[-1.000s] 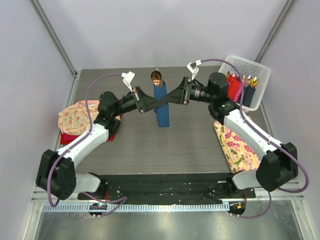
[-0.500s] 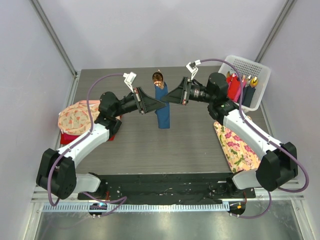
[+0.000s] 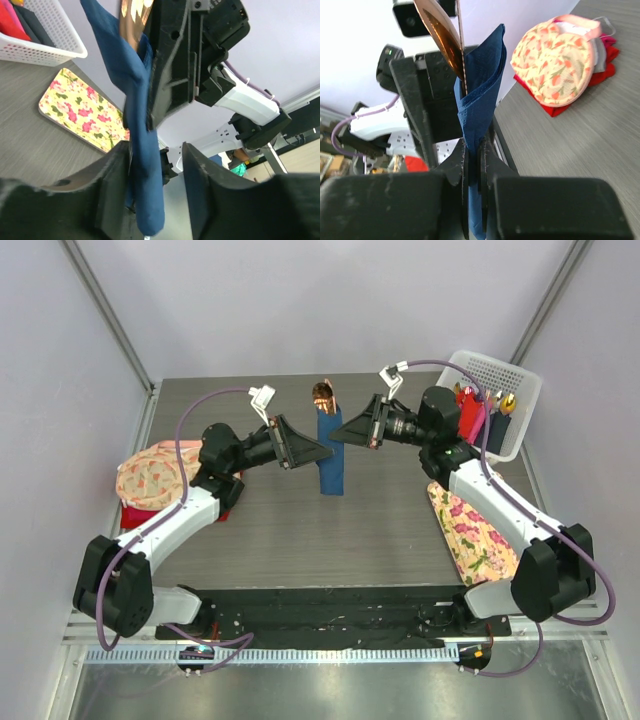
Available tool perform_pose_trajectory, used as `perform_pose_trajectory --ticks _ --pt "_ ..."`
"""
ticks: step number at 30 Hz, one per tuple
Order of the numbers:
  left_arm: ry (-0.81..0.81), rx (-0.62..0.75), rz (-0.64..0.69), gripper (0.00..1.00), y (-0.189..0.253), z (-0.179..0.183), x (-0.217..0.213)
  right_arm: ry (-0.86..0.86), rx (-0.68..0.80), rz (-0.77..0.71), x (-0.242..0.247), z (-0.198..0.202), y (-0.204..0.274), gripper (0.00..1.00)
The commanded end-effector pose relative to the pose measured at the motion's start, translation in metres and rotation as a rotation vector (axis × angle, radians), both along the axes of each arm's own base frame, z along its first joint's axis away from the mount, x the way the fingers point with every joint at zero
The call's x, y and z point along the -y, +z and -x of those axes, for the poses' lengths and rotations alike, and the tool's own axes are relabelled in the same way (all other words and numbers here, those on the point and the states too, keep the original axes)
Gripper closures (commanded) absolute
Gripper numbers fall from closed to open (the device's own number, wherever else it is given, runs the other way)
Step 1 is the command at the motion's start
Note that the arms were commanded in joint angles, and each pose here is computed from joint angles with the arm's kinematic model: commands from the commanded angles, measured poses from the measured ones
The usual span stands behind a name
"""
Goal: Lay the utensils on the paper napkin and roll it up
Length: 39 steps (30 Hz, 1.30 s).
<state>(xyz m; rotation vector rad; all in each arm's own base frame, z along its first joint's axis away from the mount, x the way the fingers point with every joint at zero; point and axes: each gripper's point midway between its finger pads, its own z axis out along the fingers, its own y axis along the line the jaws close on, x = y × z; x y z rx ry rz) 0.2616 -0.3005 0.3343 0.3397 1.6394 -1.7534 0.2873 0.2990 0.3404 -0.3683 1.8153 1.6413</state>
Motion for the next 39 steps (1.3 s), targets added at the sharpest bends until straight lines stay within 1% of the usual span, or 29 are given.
perform_pose_trajectory --ticks 1,2,3,4,5,7,8,11,12,14,15,18,19,20,21,22,23,24,26,27,28,29,30,31,32,34,35,38,39 --pt "0.022 0.035 0.010 0.47 0.008 -0.004 -0.002 -0.054 0.052 -0.105 0.017 -0.008 0.033 0.99" --pt "0.028 0.029 0.006 0.45 0.007 -0.005 -0.002 -0.065 0.025 -0.121 0.022 -0.011 0.034 0.99" --pt "0.030 0.028 0.003 0.38 0.006 -0.005 -0.002 -0.071 0.011 -0.128 0.024 -0.013 0.032 0.99" --pt "0.038 0.021 0.000 0.35 0.004 -0.007 -0.004 -0.076 0.015 -0.143 0.026 -0.014 0.035 0.99" --pt "0.046 0.016 -0.002 0.26 0.002 -0.008 -0.005 -0.093 -0.005 -0.157 0.032 -0.019 0.036 0.99" --pt "0.065 0.006 -0.008 0.21 -0.002 -0.012 -0.007 -0.112 -0.014 -0.167 0.040 -0.023 0.033 0.99" --pt "0.071 0.004 -0.011 0.15 -0.003 -0.013 -0.008 -0.127 -0.017 -0.170 0.045 -0.026 0.033 0.99" --pt "0.082 0.006 -0.024 0.09 -0.008 -0.015 -0.011 -0.203 -0.037 -0.173 0.072 -0.045 0.025 0.99" --pt "0.080 0.004 -0.028 0.09 -0.009 -0.015 -0.011 -0.240 -0.037 -0.171 0.089 -0.054 0.023 0.99" --pt "0.073 0.009 -0.033 0.06 -0.010 -0.013 -0.011 -0.282 -0.034 -0.161 0.107 -0.066 0.018 0.99" --pt "0.071 0.008 -0.036 0.05 -0.011 -0.013 -0.012 -0.332 -0.025 -0.154 0.128 -0.076 0.015 0.99" --pt "0.060 0.011 -0.042 0.01 -0.013 -0.011 -0.011 -0.407 -0.010 -0.130 0.165 -0.098 0.007 0.99" --pt "0.053 0.018 -0.044 0.00 -0.012 -0.009 -0.011 -0.469 -0.002 -0.123 0.191 -0.110 0.004 0.99" --pt "0.051 0.022 -0.045 0.00 -0.012 -0.009 -0.011 -0.494 0.013 -0.119 0.203 -0.116 0.007 0.99" --pt "0.048 0.024 -0.046 0.00 -0.012 -0.008 -0.011 -0.508 0.000 -0.110 0.215 -0.125 -0.001 0.99" --pt "0.047 0.022 -0.050 0.00 -0.013 -0.008 -0.011 -0.559 0.019 -0.091 0.240 -0.134 -0.005 0.99" --pt "0.043 0.024 -0.057 0.00 -0.015 -0.008 -0.011 -0.581 0.036 -0.084 0.252 -0.141 0.000 0.99" --pt "0.044 0.020 -0.061 0.00 -0.017 -0.008 -0.011 -0.605 0.012 -0.079 0.267 -0.152 -0.013 0.99" --pt "0.041 0.022 -0.065 0.00 -0.019 -0.007 -0.011 -0.654 0.047 -0.050 0.296 -0.167 -0.015 0.99" --pt "0.041 0.024 -0.065 0.00 -0.019 -0.007 -0.011 -0.676 0.012 -0.042 0.309 -0.179 -0.031 0.99" --pt "0.041 0.021 -0.068 0.00 -0.021 -0.008 -0.011 -0.693 0.014 -0.038 0.321 -0.186 -0.037 0.99" --pt "0.040 0.020 -0.070 0.00 -0.022 -0.008 -0.011 -0.704 0.043 -0.030 0.329 -0.194 -0.032 0.99" --pt "0.037 0.017 -0.073 0.00 -0.024 -0.008 -0.011 -0.717 0.004 -0.027 0.338 -0.206 -0.050 0.99" --pt "0.037 0.017 -0.075 0.00 -0.025 -0.008 -0.011 -0.728 0.002 -0.025 0.344 -0.213 -0.054 0.99" --pt "0.037 0.012 -0.078 0.00 -0.027 -0.009 -0.011 -0.731 0.036 -0.010 0.348 -0.220 -0.050 0.99" --pt "0.040 0.006 -0.082 0.00 -0.031 -0.010 -0.011 -0.751 -0.001 -0.001 0.357 -0.236 -0.072 0.99" --pt "0.041 0.000 -0.086 0.00 -0.034 -0.010 -0.012 -0.756 0.016 0.010 0.362 -0.244 -0.073 0.99" --pt "0.048 -0.015 -0.093 0.00 -0.040 -0.015 -0.014 -0.773 0.018 0.052 0.374 -0.266 -0.097 0.99" --pt "0.047 -0.019 -0.095 0.00 -0.042 -0.015 -0.014 -0.778 -0.004 0.061 0.376 -0.270 -0.105 0.99"
